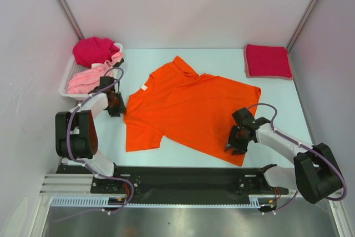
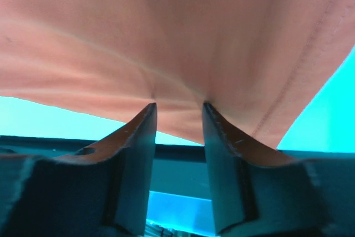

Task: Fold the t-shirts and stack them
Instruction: Flatten the tshirt out

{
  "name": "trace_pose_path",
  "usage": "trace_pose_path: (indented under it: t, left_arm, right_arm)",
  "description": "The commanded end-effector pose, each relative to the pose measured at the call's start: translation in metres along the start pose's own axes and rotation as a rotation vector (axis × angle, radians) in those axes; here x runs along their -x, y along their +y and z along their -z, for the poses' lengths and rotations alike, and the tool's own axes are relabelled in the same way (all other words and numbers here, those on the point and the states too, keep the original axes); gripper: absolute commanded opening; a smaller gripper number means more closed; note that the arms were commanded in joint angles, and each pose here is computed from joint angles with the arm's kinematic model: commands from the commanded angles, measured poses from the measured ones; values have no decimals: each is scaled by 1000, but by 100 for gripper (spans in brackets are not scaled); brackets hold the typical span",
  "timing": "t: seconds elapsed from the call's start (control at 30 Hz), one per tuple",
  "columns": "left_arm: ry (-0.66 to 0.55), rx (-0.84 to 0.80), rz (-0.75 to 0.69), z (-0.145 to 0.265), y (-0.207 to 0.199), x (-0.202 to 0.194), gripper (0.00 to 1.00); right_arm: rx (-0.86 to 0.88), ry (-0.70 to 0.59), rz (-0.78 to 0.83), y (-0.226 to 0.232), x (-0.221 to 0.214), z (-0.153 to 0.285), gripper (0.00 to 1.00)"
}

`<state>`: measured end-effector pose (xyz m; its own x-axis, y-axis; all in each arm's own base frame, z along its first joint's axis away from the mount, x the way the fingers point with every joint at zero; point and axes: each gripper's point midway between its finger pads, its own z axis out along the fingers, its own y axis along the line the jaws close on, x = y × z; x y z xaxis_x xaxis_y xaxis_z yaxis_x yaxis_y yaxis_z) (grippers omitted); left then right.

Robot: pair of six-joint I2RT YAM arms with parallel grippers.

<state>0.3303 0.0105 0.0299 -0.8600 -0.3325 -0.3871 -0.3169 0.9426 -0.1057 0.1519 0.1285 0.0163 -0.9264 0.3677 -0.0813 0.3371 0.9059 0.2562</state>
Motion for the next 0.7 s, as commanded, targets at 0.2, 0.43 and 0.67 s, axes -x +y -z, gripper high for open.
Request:
trace_pose_path:
  t: [0.2, 0.43, 0.67]
  left_arm:
    - [-269, -110, 6, 83, -22, 51, 52]
    - [-532, -561, 27, 137, -129, 109, 58]
    - [-566, -761, 28, 124, -244, 150, 57]
  right_arm:
    - [32, -100, -37, 6, 88, 43, 58]
    - [44, -324, -89, 3, 199, 76, 72]
    - [54, -442, -193, -21, 291, 75, 66]
